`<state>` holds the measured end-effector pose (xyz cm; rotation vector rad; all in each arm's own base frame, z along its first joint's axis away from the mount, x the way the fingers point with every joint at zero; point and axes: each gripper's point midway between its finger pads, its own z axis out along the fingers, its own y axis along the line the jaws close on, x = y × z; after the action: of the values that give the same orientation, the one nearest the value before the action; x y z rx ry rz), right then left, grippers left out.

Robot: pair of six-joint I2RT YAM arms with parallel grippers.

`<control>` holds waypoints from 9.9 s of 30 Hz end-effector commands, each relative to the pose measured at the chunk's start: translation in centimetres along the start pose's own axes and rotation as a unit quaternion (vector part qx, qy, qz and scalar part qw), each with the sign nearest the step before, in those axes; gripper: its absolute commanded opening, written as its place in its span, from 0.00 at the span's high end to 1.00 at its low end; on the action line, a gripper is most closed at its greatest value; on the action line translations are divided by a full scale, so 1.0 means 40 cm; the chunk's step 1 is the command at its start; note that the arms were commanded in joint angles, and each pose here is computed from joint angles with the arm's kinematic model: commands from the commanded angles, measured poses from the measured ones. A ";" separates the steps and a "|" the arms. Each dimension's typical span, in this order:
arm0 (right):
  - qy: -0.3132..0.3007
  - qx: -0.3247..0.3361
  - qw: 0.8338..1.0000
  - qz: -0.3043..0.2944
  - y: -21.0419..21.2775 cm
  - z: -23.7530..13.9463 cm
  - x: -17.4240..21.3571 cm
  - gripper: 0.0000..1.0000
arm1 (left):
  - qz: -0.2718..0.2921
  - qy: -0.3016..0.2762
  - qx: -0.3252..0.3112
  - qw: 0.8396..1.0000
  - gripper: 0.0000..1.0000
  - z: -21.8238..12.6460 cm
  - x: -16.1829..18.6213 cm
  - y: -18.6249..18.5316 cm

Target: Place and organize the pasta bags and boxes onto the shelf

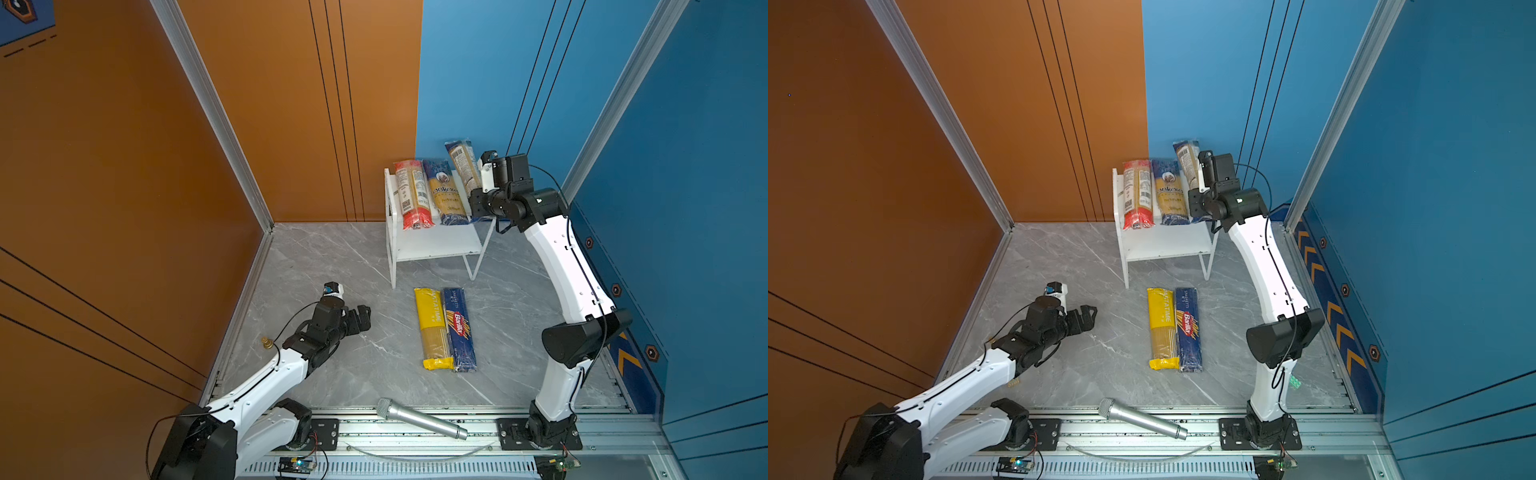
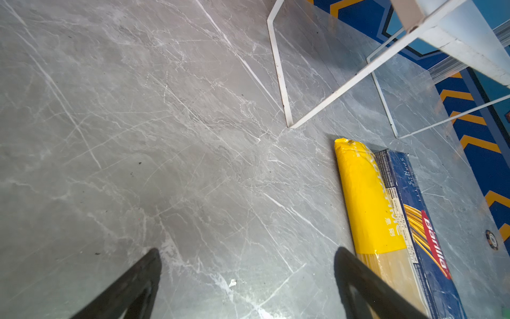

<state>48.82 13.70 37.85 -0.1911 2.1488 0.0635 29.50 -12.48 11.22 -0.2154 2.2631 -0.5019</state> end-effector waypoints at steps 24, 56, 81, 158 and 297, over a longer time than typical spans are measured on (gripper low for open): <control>-0.068 0.018 0.997 0.013 -0.025 -0.071 -0.063 0.57 | 0.000 -0.003 -0.001 1.000 0.02 -0.022 -0.006 0.007; -0.083 -0.024 0.996 0.032 -0.032 -0.313 0.040 0.33 | -0.003 0.001 0.007 1.000 0.02 -0.002 -0.003 -0.002; 0.044 -0.016 0.992 0.116 -0.057 -0.327 0.525 0.29 | 0.000 0.018 0.010 1.000 0.02 0.031 -0.005 -0.018; 0.213 -0.163 0.960 0.086 0.383 -0.107 0.959 0.28 | -0.088 0.046 0.084 0.992 0.02 0.044 0.084 -0.078; 0.343 0.032 0.938 -0.047 0.347 -0.033 1.177 0.69 | -0.107 0.045 0.070 0.991 0.02 0.041 0.097 -0.020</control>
<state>22.38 25.73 1.90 -0.2363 2.7131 0.0486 28.49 -15.09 8.42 -0.3731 2.2798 -0.7946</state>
